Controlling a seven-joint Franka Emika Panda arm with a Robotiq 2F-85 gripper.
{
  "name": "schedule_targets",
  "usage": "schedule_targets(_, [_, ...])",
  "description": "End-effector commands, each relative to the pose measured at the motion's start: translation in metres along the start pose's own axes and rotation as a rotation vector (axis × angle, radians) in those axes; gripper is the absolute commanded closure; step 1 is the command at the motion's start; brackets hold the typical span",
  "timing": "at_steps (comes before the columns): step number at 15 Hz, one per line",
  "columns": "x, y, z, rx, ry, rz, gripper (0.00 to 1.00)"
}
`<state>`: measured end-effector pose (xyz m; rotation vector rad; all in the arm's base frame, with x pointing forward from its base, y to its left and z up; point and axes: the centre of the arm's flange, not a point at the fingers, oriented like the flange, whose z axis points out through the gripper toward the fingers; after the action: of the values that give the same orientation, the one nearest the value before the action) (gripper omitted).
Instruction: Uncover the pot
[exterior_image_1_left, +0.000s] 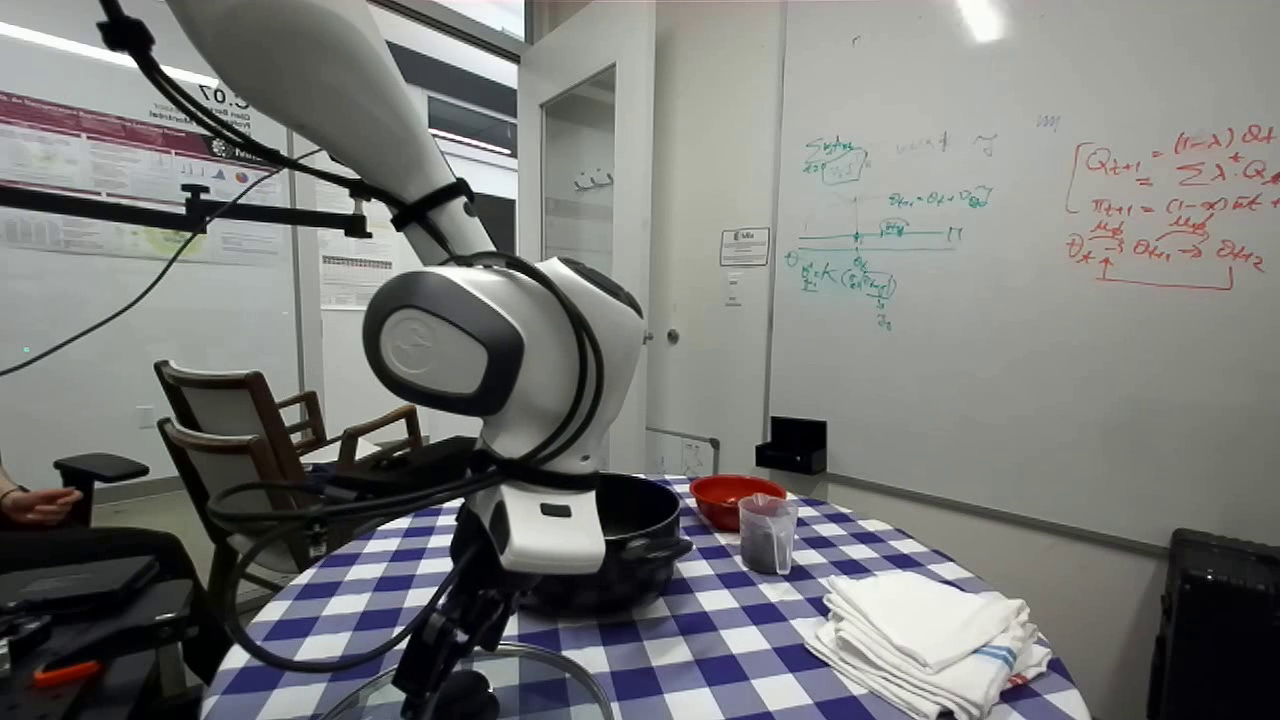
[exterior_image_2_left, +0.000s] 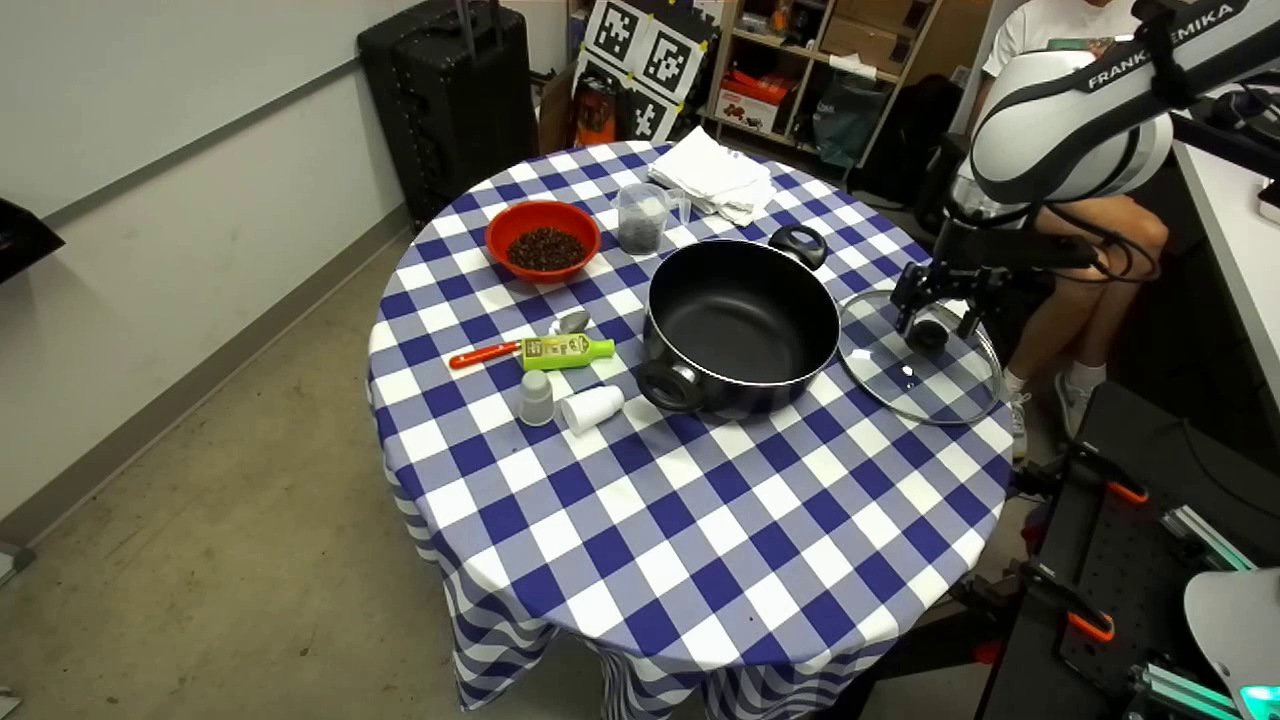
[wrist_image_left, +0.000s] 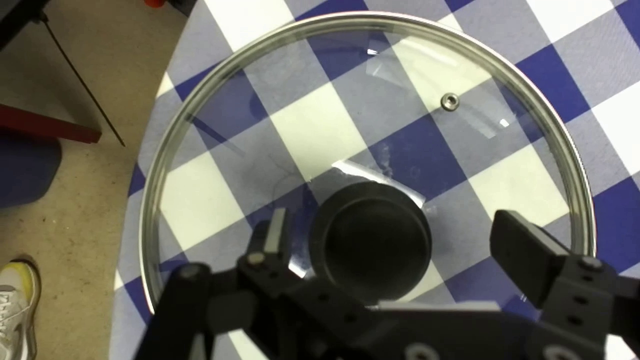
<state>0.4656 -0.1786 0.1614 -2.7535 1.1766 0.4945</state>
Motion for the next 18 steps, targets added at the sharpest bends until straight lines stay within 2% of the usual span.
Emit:
schedule_targets(1, [0.002, -0.002, 0.001, -0.028, -0.022, -0.005, 0.0])
schedule_targets(18, [0.017, 0.005, 0.0, -0.014, -0.036, 0.037, 0.01])
